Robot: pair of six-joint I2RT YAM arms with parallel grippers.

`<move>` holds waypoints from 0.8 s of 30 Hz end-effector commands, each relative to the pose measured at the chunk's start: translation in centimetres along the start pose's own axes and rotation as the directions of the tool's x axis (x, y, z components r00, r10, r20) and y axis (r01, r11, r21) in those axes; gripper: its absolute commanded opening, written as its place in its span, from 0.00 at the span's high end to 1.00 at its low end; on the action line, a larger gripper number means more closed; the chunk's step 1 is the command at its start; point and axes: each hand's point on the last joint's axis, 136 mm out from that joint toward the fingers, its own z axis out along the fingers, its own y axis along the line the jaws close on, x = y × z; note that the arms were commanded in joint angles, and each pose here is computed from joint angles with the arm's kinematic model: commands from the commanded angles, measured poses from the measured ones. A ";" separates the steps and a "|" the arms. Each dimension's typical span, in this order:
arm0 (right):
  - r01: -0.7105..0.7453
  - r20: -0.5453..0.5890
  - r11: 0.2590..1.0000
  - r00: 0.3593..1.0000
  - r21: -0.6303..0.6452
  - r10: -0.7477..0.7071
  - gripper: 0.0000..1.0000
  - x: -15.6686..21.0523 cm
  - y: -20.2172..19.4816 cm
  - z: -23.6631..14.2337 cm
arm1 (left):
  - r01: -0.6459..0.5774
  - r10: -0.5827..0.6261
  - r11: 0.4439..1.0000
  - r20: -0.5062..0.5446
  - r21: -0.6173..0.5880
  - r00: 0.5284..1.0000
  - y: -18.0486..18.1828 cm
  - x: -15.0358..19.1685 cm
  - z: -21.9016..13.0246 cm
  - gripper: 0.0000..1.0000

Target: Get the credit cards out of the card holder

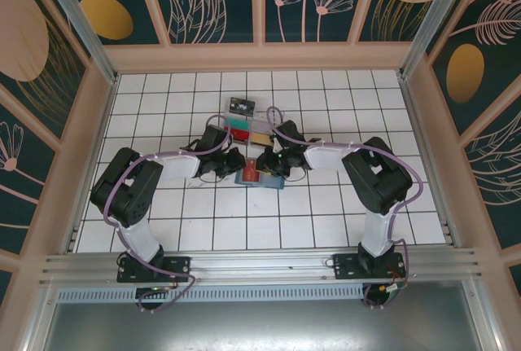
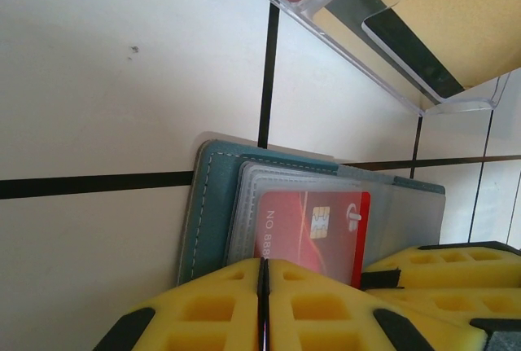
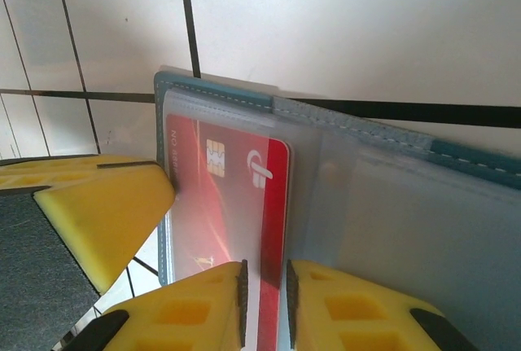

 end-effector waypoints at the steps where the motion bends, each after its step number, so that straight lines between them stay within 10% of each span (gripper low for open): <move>1: -0.022 -0.002 1.000 1.000 0.005 0.022 0.78 -0.3 -0.2 0.4 | 0.028 -0.034 0.993 -0.049 -0.112 0.998 3.4 2.2 0.2 0.88; 24: -0.019 -0.021 0.992 1.000 -0.122 0.017 1.00 -0.1 -0.6 -1.3 | 0.005 -0.009 0.994 -0.032 -0.107 0.999 2.7 1.6 -0.4 0.87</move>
